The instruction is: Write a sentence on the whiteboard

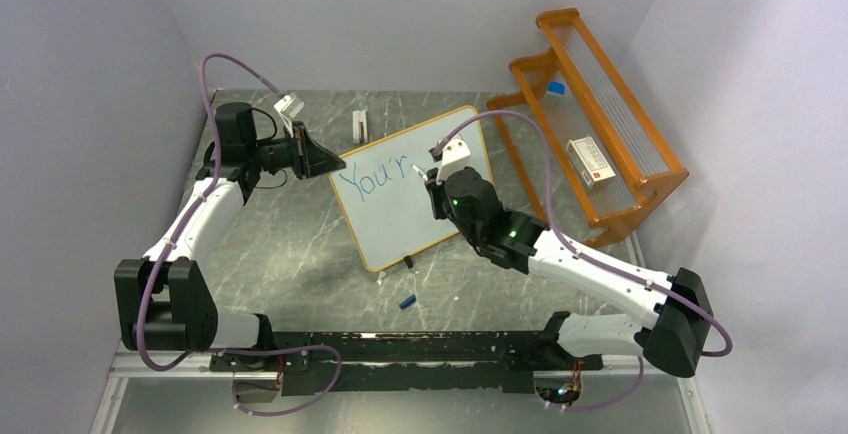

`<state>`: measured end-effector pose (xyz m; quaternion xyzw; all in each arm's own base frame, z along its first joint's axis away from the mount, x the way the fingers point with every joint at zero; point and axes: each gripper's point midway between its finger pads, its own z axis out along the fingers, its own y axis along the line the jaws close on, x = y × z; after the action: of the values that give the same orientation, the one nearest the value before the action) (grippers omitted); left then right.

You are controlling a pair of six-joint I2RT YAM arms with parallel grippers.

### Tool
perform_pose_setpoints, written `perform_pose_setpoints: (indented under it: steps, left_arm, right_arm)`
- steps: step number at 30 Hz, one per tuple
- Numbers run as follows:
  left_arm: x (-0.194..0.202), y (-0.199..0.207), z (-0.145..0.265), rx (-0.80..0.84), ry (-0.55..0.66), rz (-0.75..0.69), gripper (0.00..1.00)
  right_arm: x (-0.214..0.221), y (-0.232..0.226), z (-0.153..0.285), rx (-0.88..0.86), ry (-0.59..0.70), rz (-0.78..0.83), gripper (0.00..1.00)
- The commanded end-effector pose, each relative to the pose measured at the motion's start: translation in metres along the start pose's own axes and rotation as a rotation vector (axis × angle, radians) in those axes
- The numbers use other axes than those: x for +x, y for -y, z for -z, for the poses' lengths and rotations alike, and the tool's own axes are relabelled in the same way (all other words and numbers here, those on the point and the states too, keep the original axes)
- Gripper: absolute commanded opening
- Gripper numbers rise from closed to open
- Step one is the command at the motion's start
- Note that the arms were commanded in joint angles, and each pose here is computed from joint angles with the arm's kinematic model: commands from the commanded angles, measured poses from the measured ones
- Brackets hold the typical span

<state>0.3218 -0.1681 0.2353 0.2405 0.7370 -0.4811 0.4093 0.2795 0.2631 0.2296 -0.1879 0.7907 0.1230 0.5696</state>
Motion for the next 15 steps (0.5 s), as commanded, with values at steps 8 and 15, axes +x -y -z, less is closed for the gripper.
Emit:
perform_pose_setpoints:
  steps: [8,15]
  left_arm:
    - [-0.003,-0.008,0.002,-0.012,0.0,-0.039,0.05]
    - [-0.003,-0.007,0.003,-0.005,0.002,-0.043,0.05]
  right_arm:
    - [-0.002,0.016,-0.004,0.054,-0.004,-0.005,0.0]
    - [-0.013,0.017,-0.005,0.058,0.031,-0.006,0.0]
